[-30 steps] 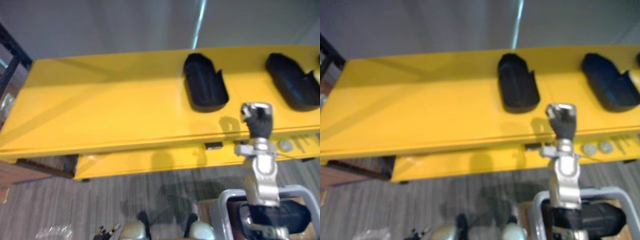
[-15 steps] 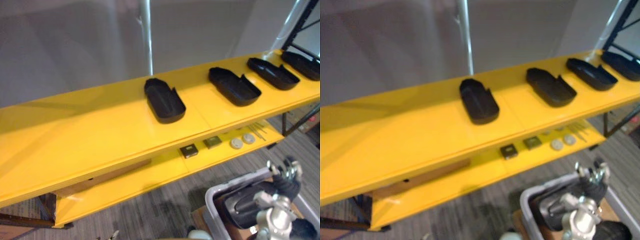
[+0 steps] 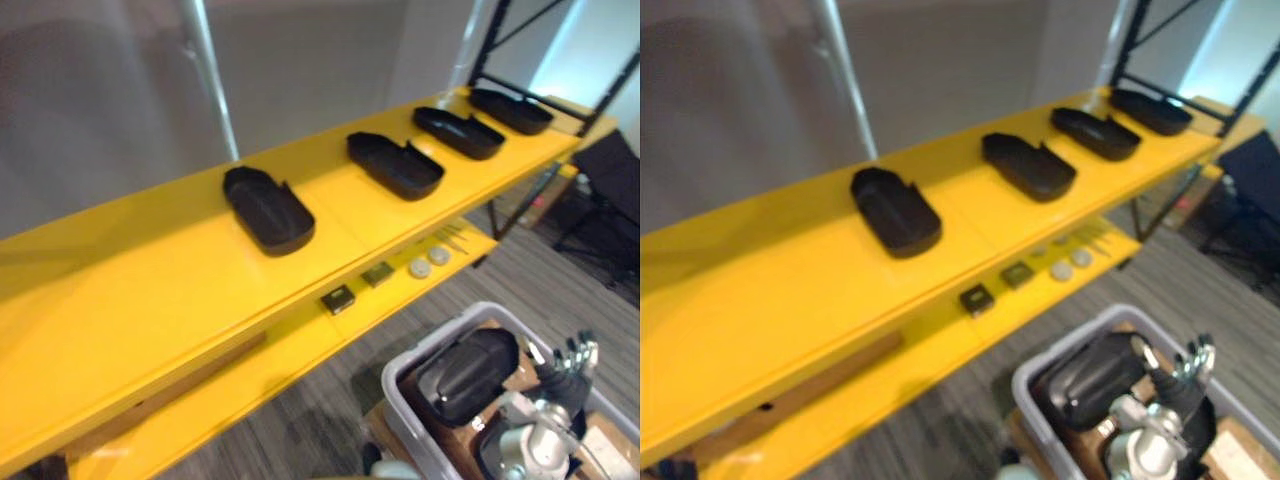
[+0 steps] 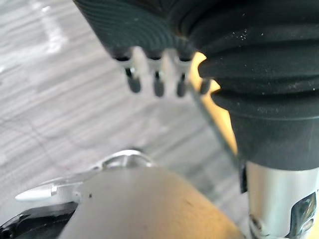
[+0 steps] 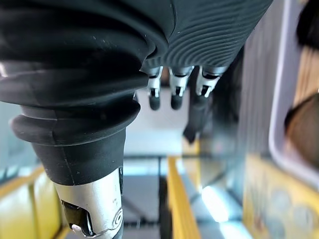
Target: Walk over and take plastic housings, then place them on the shelf
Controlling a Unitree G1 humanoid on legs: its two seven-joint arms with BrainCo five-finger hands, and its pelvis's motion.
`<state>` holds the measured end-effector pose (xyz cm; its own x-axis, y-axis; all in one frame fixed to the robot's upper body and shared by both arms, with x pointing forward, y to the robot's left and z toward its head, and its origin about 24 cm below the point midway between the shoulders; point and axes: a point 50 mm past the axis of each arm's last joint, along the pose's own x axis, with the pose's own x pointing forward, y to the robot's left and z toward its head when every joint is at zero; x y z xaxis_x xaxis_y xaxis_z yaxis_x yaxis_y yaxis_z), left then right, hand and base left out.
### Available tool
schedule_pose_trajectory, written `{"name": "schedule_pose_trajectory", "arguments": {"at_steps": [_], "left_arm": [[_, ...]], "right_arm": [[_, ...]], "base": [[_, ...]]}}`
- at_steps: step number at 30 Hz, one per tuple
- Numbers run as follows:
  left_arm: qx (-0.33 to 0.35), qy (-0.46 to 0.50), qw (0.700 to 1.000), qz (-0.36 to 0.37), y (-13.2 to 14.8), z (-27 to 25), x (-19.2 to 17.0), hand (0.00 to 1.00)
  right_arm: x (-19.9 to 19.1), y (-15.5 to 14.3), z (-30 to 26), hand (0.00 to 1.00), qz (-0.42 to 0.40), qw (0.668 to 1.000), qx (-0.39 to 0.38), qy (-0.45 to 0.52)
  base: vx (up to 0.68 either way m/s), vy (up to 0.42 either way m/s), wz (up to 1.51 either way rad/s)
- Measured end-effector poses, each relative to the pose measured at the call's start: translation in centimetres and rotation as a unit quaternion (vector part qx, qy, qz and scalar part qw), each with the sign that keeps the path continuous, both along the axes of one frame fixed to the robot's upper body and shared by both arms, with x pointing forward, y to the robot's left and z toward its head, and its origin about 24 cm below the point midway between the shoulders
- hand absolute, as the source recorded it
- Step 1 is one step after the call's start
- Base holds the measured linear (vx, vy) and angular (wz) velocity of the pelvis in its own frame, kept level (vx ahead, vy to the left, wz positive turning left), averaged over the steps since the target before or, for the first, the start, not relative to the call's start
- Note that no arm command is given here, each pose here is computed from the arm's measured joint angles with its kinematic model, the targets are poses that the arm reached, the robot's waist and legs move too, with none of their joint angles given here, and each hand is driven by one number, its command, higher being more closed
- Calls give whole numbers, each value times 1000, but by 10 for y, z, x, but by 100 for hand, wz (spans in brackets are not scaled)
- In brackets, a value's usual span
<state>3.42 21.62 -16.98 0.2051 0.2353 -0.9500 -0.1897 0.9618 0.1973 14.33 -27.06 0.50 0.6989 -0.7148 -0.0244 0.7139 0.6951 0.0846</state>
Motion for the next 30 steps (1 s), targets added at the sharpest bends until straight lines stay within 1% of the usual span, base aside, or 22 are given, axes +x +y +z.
{"name": "schedule_pose_trajectory", "arguments": {"at_steps": [1, 3, 5, 8, 9, 11, 13, 15, 17, 18, 19, 23, 24, 30], "left_arm": [[-2, 0, 1000, 9, 0, 0, -1, 0], [-8, -8, 998, 64, 2, 0, -4, 0], [-26, -15, 993, 114, -7, -2, -11, 0], [-23, -28, 987, 157, -3, -1, -15, 0], [-19, -42, 983, 177, 0, 0, -15, 0], [-19, -52, 980, 191, 0, 1, -13, 0], [-20, -55, 980, 192, -2, 1, -12, 0], [-15, -47, 983, 175, -1, 0, -14, 0], [-9, -34, 988, 151, -2, 0, -16, 0], [-10, -33, 989, 146, -4, 0, -15, 0], [-7, -41, 989, 141, -4, 1, -11, 0], [7, -46, 989, 140, -1, 2, -5, 0], [7, -48, 989, 138, 0, 2, -4, 0], [-5, -46, 989, 143, 1, 2, 3, 0]], "right_arm": [[1, 1, -1, 0, 7, 1000, 1, 0], [6, 6, 0, 0, 50, 999, -3, -7], [14, 9, 3, 0, 89, 996, -9, -16], [38, 22, 13, 0, 152, 987, -11, -51], [57, 31, 24, 0, 189, 979, -16, -78], [76, 38, 38, 0, 221, 969, -19, -111], [89, 45, 43, 0, 235, 964, -10, -124], [92, 57, 35, 0, 234, 966, 18, -109], [80, 76, 17, 0, 236, 967, 61, -81], [75, 80, 11, 0, 237, 966, 70, -72], [58, 87, 1, 0, 241, 965, 90, -55], [29, 86, -12, 0, 244, 964, 100, -18], [28, 86, -12, 0, 246, 964, 100, -17], [45, 97, -2, 0, 302, 951, 65, -26]], "base": [[20, -62, -93], [-16, -18, -107], [-28, 117, -121], [-60, 92, -75], [-126, 109, -57], [-201, 167, -51], [-189, 182, -38], [-139, 138, -52], [-170, 124, -78], [-273, 140, -146], [-201, 95, -136], [-165, 76, -112], [-108, 42, -108], [-71, 22, -111]]}}
